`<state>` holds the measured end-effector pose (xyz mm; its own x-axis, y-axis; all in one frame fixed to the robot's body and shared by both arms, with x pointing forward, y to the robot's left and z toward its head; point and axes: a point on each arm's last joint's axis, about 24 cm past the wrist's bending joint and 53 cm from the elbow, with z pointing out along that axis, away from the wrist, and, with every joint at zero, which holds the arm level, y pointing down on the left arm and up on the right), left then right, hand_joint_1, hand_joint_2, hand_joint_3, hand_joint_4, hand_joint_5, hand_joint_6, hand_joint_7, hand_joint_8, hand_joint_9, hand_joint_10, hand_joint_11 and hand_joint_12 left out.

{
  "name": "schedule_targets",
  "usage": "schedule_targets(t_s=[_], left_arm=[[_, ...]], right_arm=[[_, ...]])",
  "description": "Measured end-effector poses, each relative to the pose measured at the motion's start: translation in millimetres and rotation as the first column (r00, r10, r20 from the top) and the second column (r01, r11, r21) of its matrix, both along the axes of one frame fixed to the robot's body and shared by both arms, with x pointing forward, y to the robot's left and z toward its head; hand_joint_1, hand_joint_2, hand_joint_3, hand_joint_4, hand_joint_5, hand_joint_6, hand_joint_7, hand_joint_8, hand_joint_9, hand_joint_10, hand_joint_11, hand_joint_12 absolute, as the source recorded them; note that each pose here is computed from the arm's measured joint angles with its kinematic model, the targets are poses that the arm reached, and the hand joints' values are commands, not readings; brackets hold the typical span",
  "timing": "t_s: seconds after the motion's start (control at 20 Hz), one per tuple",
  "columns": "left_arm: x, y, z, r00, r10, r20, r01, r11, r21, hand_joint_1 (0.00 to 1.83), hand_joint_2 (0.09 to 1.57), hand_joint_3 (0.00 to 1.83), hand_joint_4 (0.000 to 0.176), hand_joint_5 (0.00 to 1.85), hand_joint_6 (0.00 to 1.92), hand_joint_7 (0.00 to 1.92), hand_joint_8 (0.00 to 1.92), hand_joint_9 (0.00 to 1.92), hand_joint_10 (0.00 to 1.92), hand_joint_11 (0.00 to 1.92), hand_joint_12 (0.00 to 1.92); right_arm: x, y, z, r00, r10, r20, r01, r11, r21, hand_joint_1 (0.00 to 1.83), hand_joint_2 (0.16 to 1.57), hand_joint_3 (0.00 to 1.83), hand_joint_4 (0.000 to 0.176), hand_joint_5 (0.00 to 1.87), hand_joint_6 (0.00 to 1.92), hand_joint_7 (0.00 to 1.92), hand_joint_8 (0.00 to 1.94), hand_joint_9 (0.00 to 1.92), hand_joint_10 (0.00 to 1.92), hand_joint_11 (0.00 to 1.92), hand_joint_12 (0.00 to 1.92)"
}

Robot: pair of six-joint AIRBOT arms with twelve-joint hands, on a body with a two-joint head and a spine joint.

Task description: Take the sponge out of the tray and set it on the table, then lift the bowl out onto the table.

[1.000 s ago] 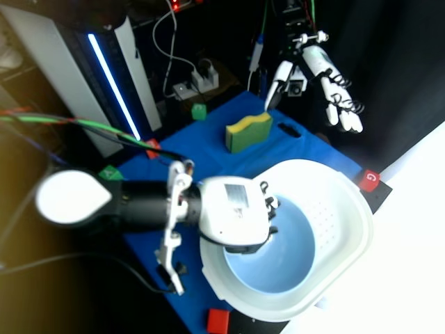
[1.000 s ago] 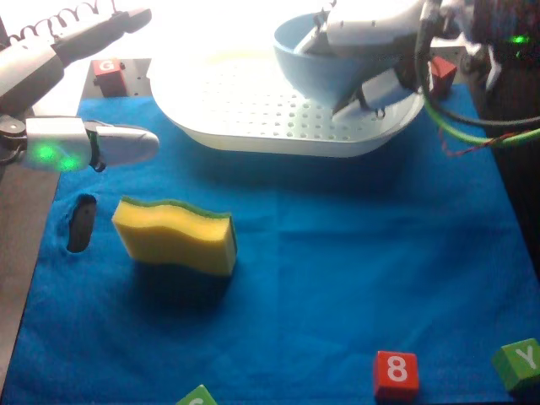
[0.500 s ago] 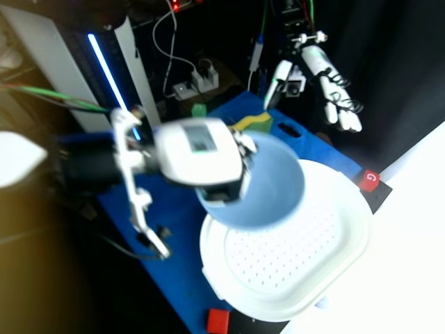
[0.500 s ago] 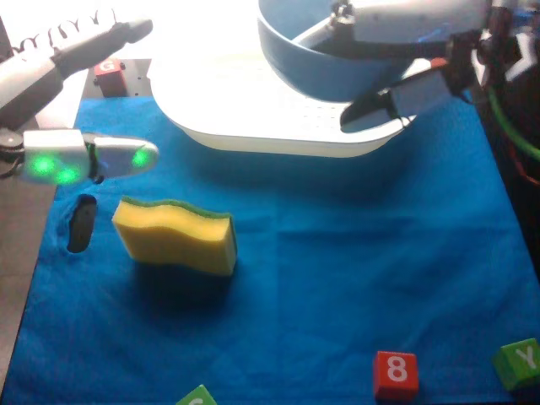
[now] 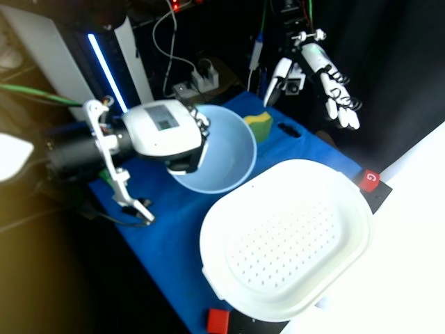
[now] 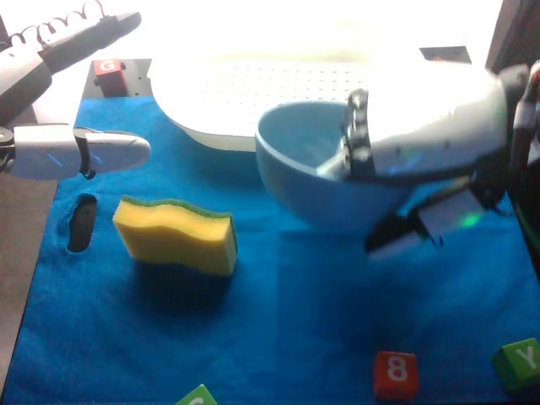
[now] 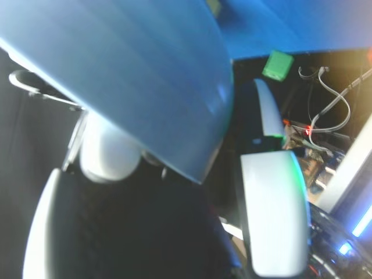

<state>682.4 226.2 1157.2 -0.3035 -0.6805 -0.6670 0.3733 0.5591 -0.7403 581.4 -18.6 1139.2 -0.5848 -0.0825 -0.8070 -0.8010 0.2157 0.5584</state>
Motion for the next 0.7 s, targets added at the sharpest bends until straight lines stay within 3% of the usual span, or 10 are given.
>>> schedule_targets(t_s=[0.2, 0.25, 0.3, 0.35, 0.4, 0.45, 0.5, 0.55, 0.6, 0.7], left_arm=[[-2, -2.5, -1, 1.0, -0.007, -0.004, 0.007, 1.0, 0.001, 0.68, 0.89, 0.0, 0.15, 0.14, 0.0, 0.12, 0.0, 0.05, 0.0, 0.0, 0.02], [-1, -2.3, -1, 1.0, -0.006, -0.004, 0.006, 1.0, 0.001, 0.68, 0.89, 0.0, 0.147, 0.14, 0.0, 0.12, 0.0, 0.05, 0.0, 0.02, 0.03], [-1, -1.3, -1, 1.0, -0.001, -0.006, 0.001, 1.0, -0.002, 0.67, 0.9, 0.0, 0.136, 0.14, 0.0, 0.12, 0.0, 0.05, 0.0, 0.01, 0.03], [-1, -1.5, -1, 1.0, -0.002, -0.005, 0.002, 1.0, -0.003, 0.67, 0.9, 0.0, 0.144, 0.14, 0.0, 0.13, 0.0, 0.05, 0.0, 0.01, 0.03], [-1, -2.0, -1, 1.0, -0.004, -0.004, 0.004, 1.0, -0.001, 0.67, 0.9, 0.0, 0.138, 0.14, 0.0, 0.13, 0.0, 0.05, 0.0, 0.0, 0.0], [-1, -1.9, -1, 1.0, -0.004, -0.005, 0.004, 1.0, -0.001, 0.67, 0.9, 0.0, 0.143, 0.14, 0.0, 0.13, 0.0, 0.04, 0.0, 0.0, 0.0], [-1, -1.7, -1, 1.0, -0.003, -0.006, 0.003, 1.0, -0.001, 0.68, 0.91, 0.01, 0.148, 0.14, 0.0, 0.12, 0.0, 0.04, 0.0, 0.0, 0.0], [-1, -1.9, -1, 1.0, -0.004, -0.003, 0.004, 1.0, -0.002, 0.68, 0.91, 0.0, 0.158, 0.14, 0.0, 0.12, 0.0, 0.03, 0.0, 0.01, 0.0], [-1, -2.0, -1, 1.0, -0.004, -0.002, 0.004, 1.0, -0.002, 0.68, 0.91, 0.0, 0.168, 0.15, 0.0, 0.13, 0.0, 0.04, 0.0, 0.02, 0.01], [-1, -1.3, -1, 1.0, -0.002, -0.003, 0.002, 1.0, -0.004, 0.66, 0.91, 0.0, 0.167, 0.14, 0.0, 0.13, 0.0, 0.05, 0.01, 0.04, 0.02]], right_arm=[[3, -4, -41, 0.991, -0.027, -0.128, 0.019, 0.998, -0.06, 1.01, 1.39, 0.0, 0.0, 0.52, 1.66, 1.04, 1.94, 1.5, 1.92, 1.65, 1.92], [4, -5, -44, 0.99, -0.029, -0.135, 0.02, 0.997, -0.073, 1.03, 1.36, 0.0, 0.0, 0.56, 1.61, 0.96, 1.94, 1.42, 1.92, 1.59, 1.92], [4, -4, -44, 0.989, -0.031, -0.142, 0.021, 0.997, -0.071, 0.85, 1.4, 0.0, 0.0, 0.5, 1.69, 0.76, 1.72, 1.17, 1.88, 1.38, 1.92], [5, -4, -44, 0.989, -0.031, -0.145, 0.021, 0.997, -0.069, 0.56, 1.4, 0.0, 0.0, 0.35, 0.81, 0.6, 1.53, 0.95, 1.84, 1.2, 1.92], [4, -4, -45, 0.989, -0.03, -0.145, 0.02, 0.997, -0.072, 0.34, 1.37, 0.0, 0.0, 0.36, 0.3, 0.41, 1.11, 0.69, 1.63, 0.97, 1.77], [1, -2, -45, 0.989, -0.025, -0.146, 0.015, 0.997, -0.074, 0.09, 1.37, 0.0, 0.0, 0.35, 0.1, 0.36, 0.53, 0.61, 0.95, 0.8, 1.36], [-2, 0, -45, 0.988, -0.018, -0.151, 0.008, 0.998, -0.069, 0.02, 1.35, 0.0, 0.0, 0.33, 0.02, 0.39, 0.18, 0.58, 0.5, 0.57, 1.15], [-6, 3, -42, 0.987, -0.009, -0.158, -0.001, 0.998, -0.059, 0.0, 1.32, 0.0, 0.015, 0.23, 0.01, 0.3, 0.06, 0.4, 0.3, 0.16, 0.97], [-10, 3, -39, 0.986, -0.003, -0.166, -0.005, 0.999, -0.049, 0.0, 1.27, 0.0, 0.063, 0.13, 0.0, 0.2, 0.03, 0.26, 0.15, 0.03, 0.73], [-11, -2, -32, 0.985, -0.003, -0.174, -0.002, 1.0, -0.03, 0.0, 1.24, 0.0, 0.073, 0.08, 0.0, 0.12, 0.02, 0.17, 0.06, 0.01, 0.51]])
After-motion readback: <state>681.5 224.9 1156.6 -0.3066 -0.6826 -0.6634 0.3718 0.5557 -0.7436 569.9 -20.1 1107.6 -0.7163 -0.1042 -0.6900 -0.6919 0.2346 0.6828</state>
